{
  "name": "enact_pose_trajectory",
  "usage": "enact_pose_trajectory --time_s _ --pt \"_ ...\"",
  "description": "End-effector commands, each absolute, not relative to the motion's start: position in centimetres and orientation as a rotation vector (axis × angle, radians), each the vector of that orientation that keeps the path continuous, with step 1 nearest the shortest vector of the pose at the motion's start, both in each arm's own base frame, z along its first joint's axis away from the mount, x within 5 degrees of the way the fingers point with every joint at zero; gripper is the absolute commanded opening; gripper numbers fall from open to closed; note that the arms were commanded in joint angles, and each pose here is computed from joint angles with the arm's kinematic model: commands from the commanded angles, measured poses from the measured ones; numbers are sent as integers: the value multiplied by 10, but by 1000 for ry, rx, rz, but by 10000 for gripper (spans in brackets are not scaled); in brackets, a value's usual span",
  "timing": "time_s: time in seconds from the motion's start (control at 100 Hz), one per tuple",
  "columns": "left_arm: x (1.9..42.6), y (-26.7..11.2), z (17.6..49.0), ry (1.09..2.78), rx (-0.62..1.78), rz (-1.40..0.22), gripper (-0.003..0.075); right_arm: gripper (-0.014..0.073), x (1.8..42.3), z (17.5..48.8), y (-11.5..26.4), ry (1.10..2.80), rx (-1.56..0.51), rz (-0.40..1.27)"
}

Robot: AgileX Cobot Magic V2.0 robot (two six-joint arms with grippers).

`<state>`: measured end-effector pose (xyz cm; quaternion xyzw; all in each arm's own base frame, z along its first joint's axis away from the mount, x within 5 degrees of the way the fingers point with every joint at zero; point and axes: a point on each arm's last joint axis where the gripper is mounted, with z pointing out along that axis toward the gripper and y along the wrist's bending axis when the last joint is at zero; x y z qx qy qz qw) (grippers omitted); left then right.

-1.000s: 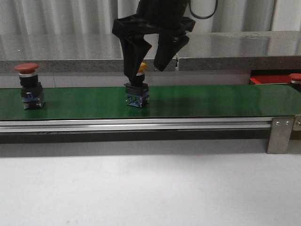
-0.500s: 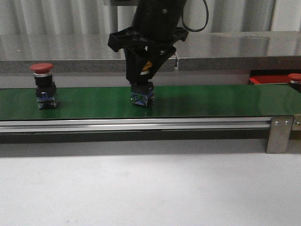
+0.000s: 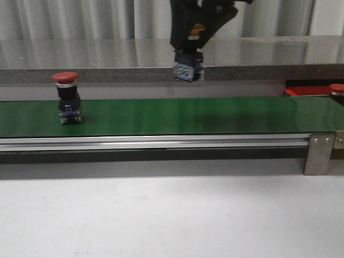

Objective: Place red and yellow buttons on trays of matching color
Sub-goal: 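Carry the yellow button into the yellow tray and open the right gripper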

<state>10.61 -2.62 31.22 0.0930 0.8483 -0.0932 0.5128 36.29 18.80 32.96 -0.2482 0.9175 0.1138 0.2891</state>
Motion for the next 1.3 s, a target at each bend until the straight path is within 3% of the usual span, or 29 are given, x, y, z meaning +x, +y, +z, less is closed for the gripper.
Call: enact_pose_trajectory --time_s 0.0,0.6,1.29 --pt "108 -26 327 1948 201 -232 -19 129 348 365 166 2341 -589 303" --pt "108 -26 327 1948 201 -232 -19 129 290 370 22 2357 -116 124" --pt "108 -26 327 1948 201 -232 -19 129 267 320 -101 2387 410 -98"
